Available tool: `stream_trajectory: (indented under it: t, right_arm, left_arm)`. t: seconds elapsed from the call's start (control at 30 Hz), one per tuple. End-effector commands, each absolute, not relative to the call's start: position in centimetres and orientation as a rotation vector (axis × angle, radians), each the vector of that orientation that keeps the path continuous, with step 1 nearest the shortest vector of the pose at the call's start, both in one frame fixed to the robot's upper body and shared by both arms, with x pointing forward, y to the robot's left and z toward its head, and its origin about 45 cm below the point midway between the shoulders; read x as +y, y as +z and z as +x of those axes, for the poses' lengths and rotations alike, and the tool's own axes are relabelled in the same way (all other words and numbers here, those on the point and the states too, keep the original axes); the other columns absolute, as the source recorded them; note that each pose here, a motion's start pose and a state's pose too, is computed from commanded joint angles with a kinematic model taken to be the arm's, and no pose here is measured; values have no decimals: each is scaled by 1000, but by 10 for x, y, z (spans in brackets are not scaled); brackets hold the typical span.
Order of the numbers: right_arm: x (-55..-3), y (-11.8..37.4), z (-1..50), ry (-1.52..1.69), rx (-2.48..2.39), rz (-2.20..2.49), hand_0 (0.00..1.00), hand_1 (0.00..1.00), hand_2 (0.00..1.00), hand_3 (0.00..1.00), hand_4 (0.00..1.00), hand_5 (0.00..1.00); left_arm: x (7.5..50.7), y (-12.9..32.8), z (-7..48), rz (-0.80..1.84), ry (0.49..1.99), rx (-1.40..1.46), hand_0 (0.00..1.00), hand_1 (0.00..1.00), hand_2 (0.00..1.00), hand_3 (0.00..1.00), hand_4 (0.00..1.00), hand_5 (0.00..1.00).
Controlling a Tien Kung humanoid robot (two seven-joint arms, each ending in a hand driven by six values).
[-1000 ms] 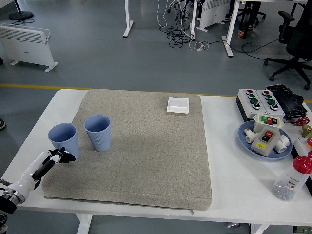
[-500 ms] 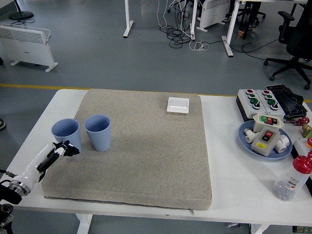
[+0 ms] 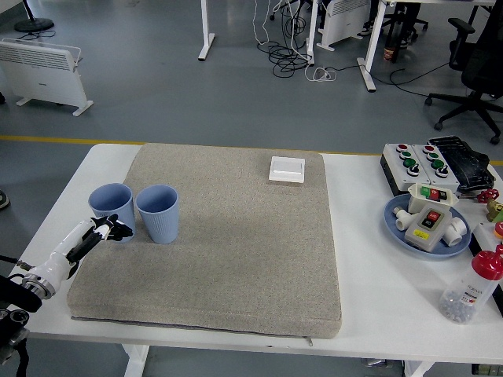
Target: Push cup pick cup insert cup
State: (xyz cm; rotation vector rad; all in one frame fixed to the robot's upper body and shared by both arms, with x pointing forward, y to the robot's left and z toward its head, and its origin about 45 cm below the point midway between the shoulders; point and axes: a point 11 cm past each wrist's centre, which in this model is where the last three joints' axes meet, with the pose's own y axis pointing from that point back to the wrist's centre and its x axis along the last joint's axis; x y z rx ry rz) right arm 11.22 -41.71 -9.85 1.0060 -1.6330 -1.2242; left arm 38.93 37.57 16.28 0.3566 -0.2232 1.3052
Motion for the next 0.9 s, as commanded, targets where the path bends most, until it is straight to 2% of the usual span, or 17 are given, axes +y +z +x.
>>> stream_trajectory:
  t: [0.9]
  right_arm:
    - [-416, -99, 113, -1224, -1631, 1010, 775, 716, 719, 619, 284, 559]
  left_arm:
    - [371, 161, 408, 375, 1293, -213, 797, 696, 600, 509, 520, 998]
